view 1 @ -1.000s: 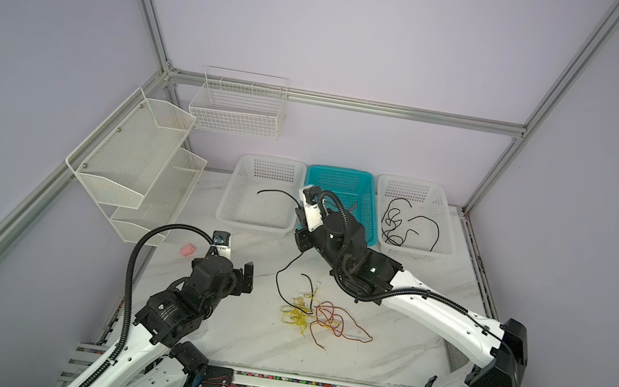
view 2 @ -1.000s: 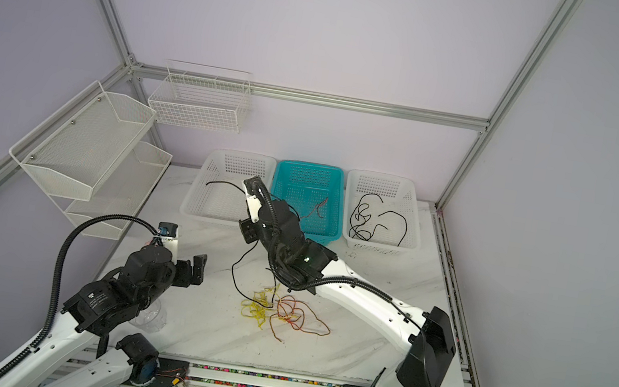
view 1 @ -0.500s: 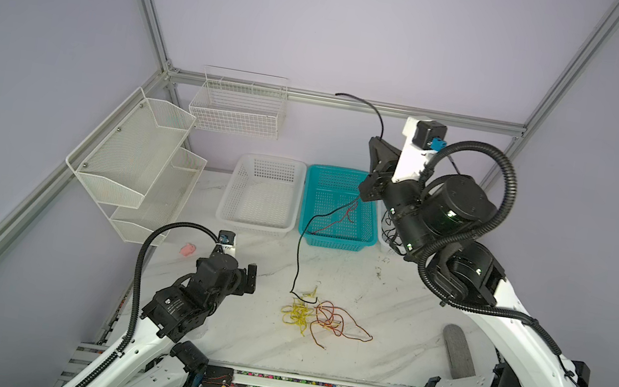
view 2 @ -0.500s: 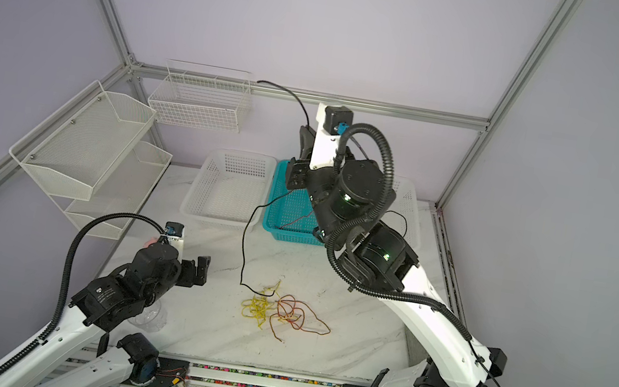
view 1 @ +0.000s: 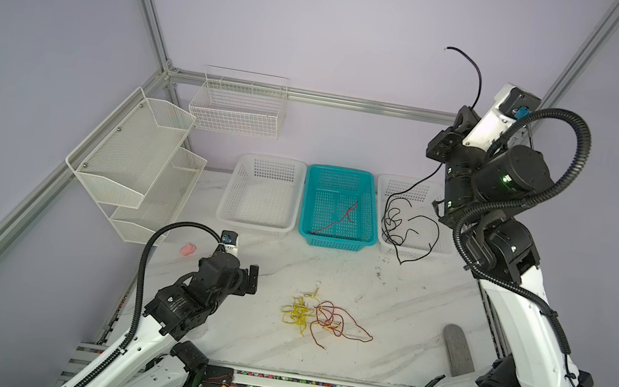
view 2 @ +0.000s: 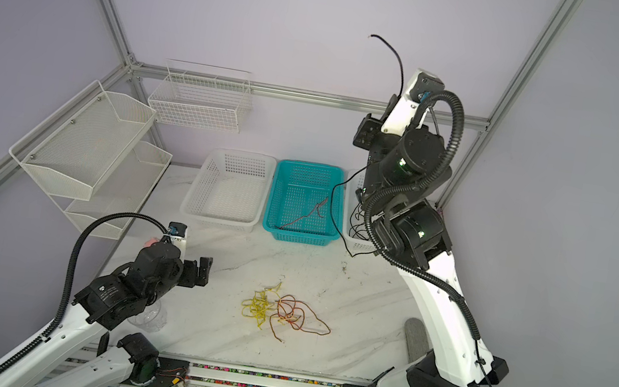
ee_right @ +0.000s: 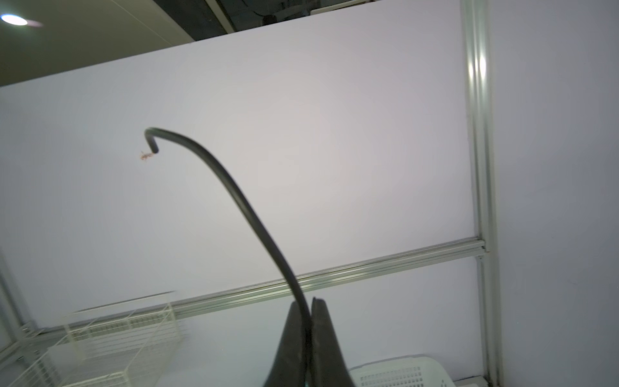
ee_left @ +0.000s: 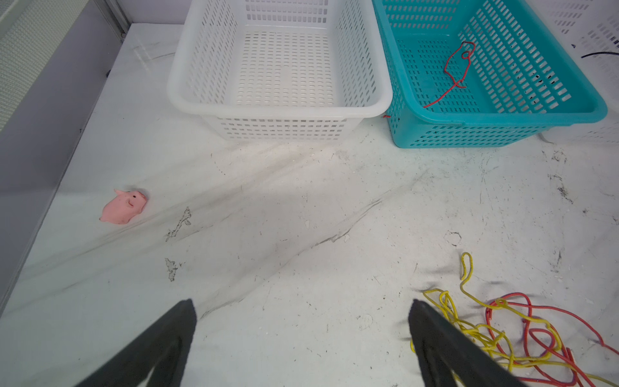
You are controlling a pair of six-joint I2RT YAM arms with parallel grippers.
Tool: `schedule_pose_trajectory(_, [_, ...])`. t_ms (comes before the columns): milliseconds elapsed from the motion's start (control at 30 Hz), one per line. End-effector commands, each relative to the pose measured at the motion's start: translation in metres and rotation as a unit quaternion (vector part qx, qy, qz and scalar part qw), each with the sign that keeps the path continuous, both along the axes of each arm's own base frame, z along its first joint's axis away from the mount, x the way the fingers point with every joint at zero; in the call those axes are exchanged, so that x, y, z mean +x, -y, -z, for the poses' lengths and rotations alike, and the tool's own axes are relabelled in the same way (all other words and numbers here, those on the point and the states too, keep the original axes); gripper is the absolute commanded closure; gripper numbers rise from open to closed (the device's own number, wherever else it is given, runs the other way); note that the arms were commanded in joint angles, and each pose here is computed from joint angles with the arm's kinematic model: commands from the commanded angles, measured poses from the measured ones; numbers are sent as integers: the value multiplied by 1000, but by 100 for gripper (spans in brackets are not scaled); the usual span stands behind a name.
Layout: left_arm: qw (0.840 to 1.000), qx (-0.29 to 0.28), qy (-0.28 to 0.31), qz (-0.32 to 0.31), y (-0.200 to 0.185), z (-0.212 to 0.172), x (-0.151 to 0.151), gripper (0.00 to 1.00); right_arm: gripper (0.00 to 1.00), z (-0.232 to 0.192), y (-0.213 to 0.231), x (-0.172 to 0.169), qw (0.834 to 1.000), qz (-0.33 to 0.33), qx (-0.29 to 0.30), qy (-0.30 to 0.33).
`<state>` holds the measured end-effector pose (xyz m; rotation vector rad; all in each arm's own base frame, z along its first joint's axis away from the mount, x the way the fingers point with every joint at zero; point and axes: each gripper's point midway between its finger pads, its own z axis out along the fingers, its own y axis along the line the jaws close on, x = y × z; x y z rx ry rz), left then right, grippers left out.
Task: Untangle the cables
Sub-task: 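Lift the black wire high with the right gripper, pulling it out of the tangle, then lower the black wire into the far white basket and open the right gripper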
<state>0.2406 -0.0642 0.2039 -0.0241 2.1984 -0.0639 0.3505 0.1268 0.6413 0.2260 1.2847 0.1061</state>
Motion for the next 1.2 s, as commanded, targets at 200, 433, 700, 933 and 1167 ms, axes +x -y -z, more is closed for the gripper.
schedule_pose_trajectory(200, [1000,-8,19,8,4,-12,4,0,100,28,69,82,990,132,40,-10])
schedule_pose_trajectory(433, [1000,-10,23,7,3,-13,3,0,100,41,86,107,974,226,16,5])
schedule_pose_trajectory(700, [1000,-8,22,9,3,-13,3,0,100,79,93,139,970,243,12,-23])
schedule_pose_trajectory(933, [1000,-9,22,12,4,-13,3,0,100,155,109,166,965,252,9,-78])
schedule_pose_trajectory(1167, [1000,-7,20,15,5,-12,4,0,100,216,128,176,957,260,19,-123])
